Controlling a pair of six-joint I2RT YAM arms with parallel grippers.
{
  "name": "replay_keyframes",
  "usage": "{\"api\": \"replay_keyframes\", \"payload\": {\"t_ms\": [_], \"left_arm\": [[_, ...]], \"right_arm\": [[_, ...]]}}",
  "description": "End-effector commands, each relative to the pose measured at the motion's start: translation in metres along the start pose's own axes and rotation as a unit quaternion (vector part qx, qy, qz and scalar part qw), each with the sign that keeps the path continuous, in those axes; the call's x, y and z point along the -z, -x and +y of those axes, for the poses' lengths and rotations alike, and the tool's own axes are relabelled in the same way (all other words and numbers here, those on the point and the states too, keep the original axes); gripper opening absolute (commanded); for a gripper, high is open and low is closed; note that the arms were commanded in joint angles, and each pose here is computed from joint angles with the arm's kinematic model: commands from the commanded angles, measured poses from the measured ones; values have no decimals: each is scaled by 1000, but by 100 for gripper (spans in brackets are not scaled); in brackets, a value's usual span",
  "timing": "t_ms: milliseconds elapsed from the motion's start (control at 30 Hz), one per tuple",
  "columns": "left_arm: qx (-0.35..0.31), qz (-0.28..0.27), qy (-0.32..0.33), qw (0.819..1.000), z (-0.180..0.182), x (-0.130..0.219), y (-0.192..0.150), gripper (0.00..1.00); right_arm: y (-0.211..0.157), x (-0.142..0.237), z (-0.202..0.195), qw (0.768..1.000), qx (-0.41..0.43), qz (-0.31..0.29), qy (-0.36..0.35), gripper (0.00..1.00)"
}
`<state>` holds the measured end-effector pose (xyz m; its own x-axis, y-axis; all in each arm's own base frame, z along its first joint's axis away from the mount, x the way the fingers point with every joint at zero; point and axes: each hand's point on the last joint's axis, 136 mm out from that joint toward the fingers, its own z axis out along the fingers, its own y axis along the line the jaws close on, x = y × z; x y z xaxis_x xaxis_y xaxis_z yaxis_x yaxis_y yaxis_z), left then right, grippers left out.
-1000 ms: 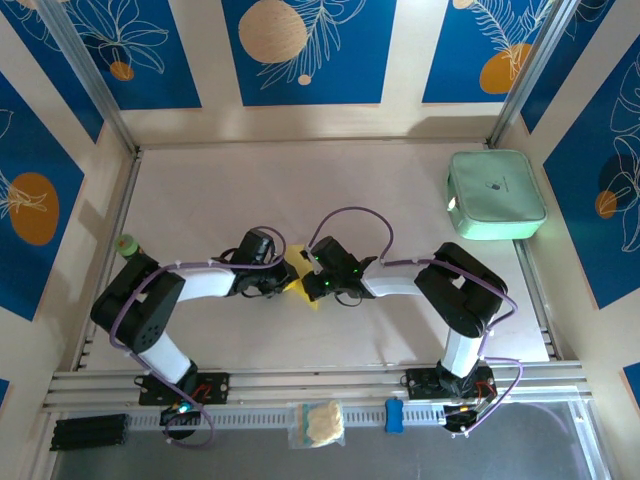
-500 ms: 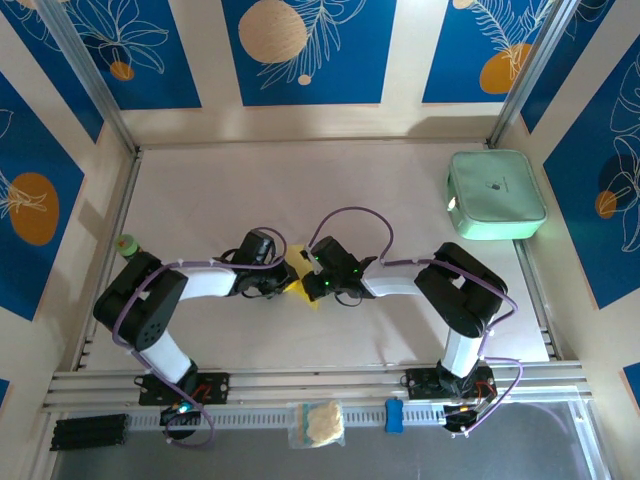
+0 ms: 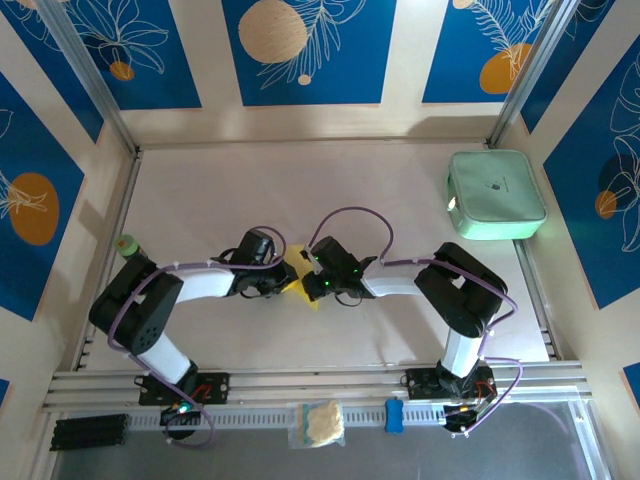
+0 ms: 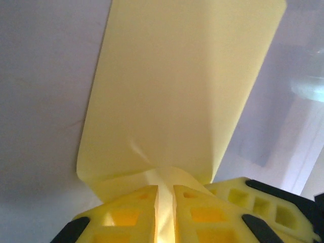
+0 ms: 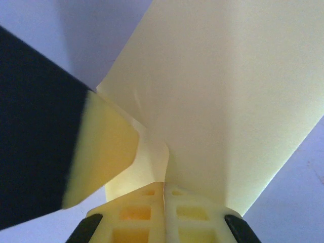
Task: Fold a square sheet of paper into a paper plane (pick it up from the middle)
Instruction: Third fold the triangle at the center of the table.
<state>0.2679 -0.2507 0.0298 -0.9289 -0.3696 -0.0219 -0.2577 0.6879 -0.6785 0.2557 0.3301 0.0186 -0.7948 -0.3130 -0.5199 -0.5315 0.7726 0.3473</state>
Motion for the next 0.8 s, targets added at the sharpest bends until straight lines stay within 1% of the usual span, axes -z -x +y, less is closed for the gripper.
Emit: {"api": "replay_keyframes", "payload": {"t_ms": [0,67,200,400,600,767], "left_arm": [[-30,-18,11,999,-5,12,4,17],[-32,-22,19,999,-1,14,7,18],[-32,-29,22,999,1,15,23,19],[-52,-14,33,998,-4,7,44,20],[-69,14,54,996,-3,-8,51,20],[-76,24,85,993,8,-12,53,19]], "right_arm": [[-23,-5,-17,998,-16,42,-32,0],[-24,-6,-17,998,-16,41,-32,0],[-24,-7,-18,998,-13,43,-35,0],[-22,-7,-16,999,-11,42,-32,0],[-18,-5,-15,999,-9,37,-33,0],[-18,-2,-15,999,-9,35,-35,0]]}}
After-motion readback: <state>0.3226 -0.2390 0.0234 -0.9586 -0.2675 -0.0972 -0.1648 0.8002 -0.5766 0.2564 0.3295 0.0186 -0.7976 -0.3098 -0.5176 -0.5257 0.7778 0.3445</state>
